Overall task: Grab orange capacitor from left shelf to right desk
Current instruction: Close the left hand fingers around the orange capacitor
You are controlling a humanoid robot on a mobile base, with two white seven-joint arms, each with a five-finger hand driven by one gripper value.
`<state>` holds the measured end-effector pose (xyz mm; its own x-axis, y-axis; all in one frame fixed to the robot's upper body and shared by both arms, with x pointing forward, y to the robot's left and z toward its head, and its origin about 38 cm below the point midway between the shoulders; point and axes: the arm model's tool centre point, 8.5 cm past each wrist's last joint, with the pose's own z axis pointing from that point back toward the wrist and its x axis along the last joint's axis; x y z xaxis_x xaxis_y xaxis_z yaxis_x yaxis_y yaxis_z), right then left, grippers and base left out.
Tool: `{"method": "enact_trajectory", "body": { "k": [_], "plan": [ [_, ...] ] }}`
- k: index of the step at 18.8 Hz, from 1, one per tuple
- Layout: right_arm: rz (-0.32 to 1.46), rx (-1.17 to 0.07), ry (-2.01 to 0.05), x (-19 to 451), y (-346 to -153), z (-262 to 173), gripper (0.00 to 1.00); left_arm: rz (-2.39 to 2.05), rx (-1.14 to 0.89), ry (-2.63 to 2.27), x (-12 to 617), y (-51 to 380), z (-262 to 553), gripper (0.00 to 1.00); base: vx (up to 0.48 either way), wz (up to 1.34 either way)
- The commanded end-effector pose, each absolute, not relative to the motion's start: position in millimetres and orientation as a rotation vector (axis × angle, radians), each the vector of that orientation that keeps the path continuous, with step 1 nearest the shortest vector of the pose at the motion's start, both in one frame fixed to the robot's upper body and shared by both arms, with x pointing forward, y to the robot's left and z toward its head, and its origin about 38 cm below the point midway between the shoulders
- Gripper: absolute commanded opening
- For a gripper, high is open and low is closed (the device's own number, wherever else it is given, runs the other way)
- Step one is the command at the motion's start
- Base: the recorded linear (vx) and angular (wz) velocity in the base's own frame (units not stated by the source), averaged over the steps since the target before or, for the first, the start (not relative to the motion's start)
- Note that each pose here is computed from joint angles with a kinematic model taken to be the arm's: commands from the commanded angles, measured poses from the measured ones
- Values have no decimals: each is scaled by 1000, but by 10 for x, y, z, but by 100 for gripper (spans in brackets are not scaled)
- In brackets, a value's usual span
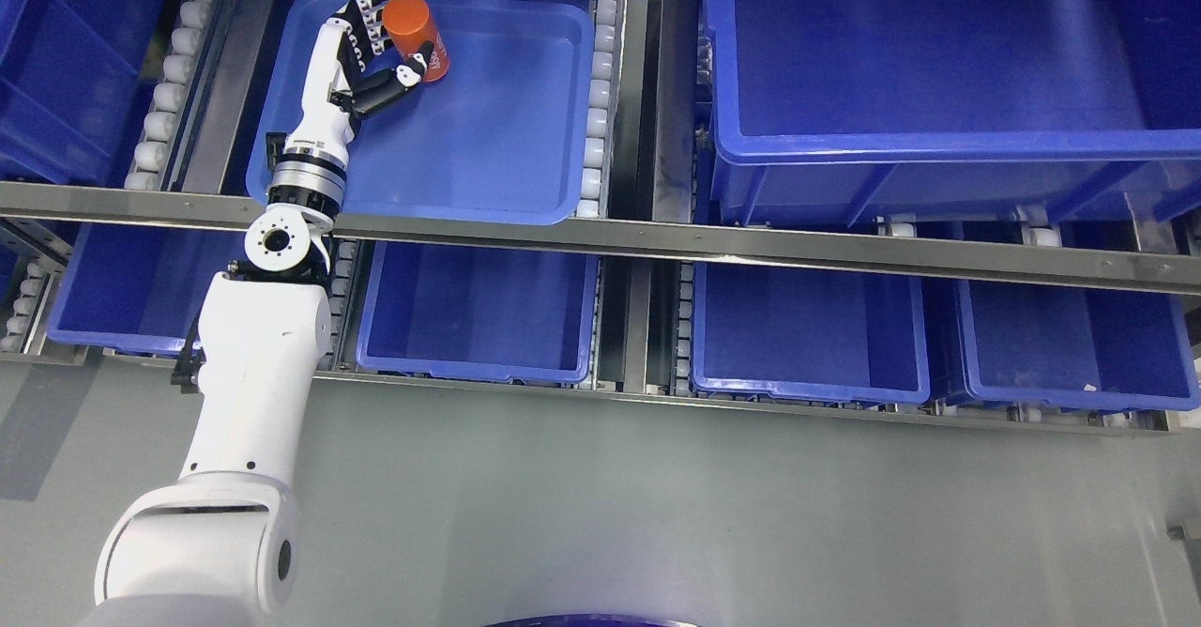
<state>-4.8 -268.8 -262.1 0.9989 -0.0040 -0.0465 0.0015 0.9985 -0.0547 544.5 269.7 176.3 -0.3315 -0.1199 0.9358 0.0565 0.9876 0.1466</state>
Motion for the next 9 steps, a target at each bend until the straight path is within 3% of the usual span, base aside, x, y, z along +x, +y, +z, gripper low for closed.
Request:
{"method": "enact_trajectory", "body": {
  "k": [1, 9],
  "plan": [
    [-11, -72, 8, 81, -2803, -2617, 100, -139, -26, -2039, 5327, 2552, 2119, 0, 0, 0],
    [-11, -72, 8, 81, -2803, -2617, 100, -154, -36, -2232, 4602, 2554, 2335, 1, 0, 0]
  ]
}}
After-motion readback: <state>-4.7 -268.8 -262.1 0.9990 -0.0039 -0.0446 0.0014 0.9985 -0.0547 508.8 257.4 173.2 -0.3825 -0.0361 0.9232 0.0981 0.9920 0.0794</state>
